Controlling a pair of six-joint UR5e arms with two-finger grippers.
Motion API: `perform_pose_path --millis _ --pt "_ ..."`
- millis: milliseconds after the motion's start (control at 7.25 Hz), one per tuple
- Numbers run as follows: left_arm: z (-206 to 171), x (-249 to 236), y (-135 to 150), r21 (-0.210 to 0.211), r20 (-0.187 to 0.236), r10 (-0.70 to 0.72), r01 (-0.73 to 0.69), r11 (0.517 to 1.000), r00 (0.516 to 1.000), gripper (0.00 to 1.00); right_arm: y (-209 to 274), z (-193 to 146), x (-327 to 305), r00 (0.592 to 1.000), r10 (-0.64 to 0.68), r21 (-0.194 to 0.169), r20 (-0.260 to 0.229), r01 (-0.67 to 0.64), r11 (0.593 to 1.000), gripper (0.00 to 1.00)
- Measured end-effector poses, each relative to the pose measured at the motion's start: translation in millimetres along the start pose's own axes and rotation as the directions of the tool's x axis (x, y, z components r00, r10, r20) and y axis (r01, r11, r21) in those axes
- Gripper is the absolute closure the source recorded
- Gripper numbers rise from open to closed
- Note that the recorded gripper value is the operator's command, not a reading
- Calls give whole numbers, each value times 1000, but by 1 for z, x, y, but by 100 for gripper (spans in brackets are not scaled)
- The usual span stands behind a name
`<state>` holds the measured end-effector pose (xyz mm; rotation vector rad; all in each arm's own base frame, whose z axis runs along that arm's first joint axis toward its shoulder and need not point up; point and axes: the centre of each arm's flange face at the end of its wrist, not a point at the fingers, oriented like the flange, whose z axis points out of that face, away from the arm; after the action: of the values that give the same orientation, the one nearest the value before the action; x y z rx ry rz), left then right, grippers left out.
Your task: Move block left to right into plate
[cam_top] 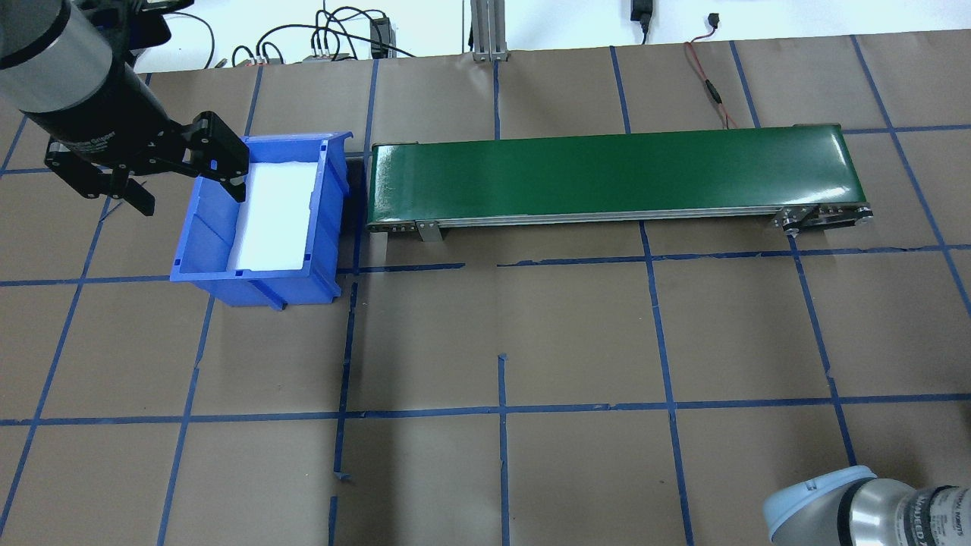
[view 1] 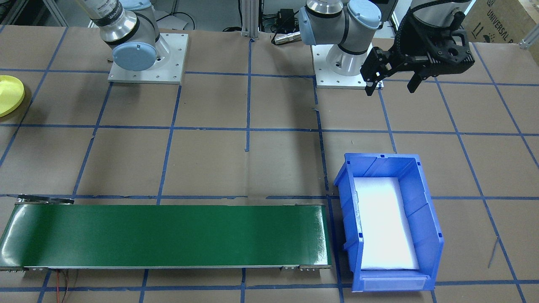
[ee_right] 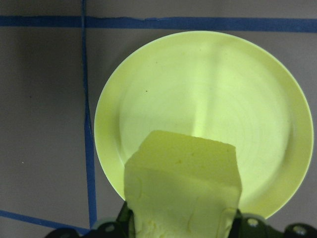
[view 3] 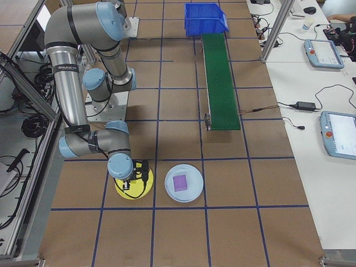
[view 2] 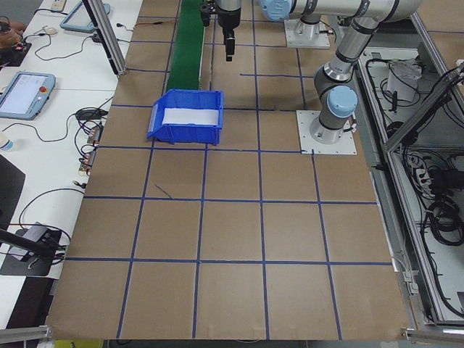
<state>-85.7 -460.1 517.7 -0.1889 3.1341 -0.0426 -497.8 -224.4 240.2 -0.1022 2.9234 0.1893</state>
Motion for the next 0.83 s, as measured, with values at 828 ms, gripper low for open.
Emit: perform_pose_path --millis 828 --pt "0 0 0 0 0 0 0 1000 1000 0 -50 -74 -37 992 -32 -43 -121 27 999 0"
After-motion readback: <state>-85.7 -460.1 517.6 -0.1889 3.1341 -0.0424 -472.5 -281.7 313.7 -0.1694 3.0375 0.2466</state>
